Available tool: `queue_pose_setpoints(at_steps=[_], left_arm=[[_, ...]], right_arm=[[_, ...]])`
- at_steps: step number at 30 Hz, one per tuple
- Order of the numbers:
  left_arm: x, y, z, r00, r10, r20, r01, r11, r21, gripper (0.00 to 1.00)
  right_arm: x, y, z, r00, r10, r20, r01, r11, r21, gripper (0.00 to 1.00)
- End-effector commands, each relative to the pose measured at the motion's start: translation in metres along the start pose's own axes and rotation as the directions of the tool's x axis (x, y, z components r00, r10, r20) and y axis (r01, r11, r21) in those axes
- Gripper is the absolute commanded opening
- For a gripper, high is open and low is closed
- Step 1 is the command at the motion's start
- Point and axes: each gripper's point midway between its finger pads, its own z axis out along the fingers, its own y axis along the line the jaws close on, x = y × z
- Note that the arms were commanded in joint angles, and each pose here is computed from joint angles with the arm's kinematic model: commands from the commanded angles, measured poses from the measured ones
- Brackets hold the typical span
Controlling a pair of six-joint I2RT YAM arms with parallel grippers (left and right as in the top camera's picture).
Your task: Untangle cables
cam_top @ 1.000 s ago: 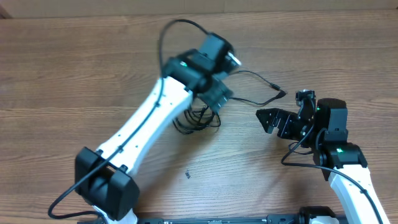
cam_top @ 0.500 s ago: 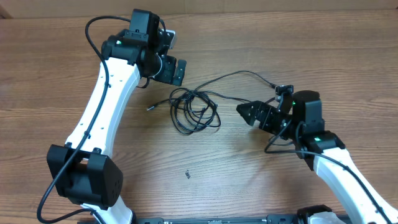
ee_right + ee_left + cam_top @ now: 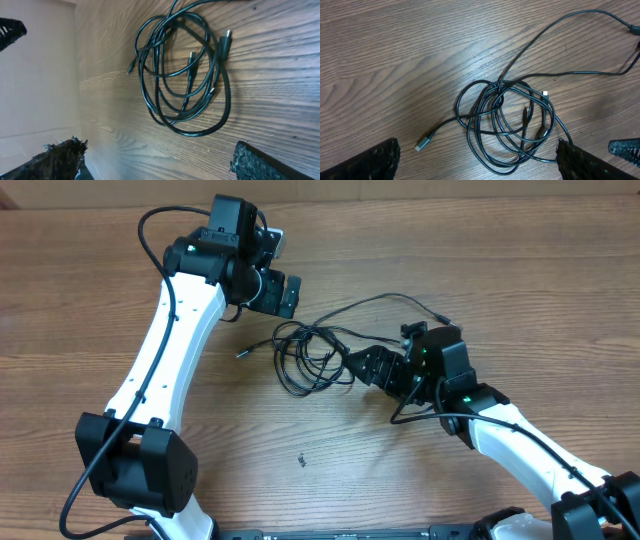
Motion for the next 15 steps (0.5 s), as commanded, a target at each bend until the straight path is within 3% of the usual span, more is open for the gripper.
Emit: queue_pose_setpoints(at_steps=[1,15], left_arm=[[-0.0034,-0.0048,-0.0111,1.0,-0.004,0.028,0.004,1.0,0.016,1.0],[-0.0034,-0.0048,-0.0111,1.0,-0.004,0.028,0.004,1.0,0.016,1.0]], right_arm=[[-0.0043,0.0046,0.0006,1.0,0.0,0.013,0.0,1.0,-0.006,0.97],[-0.0034,0.0032,0.0007,1.0,-0.002,0.01,0.002,1.0,0.0,0.97]])
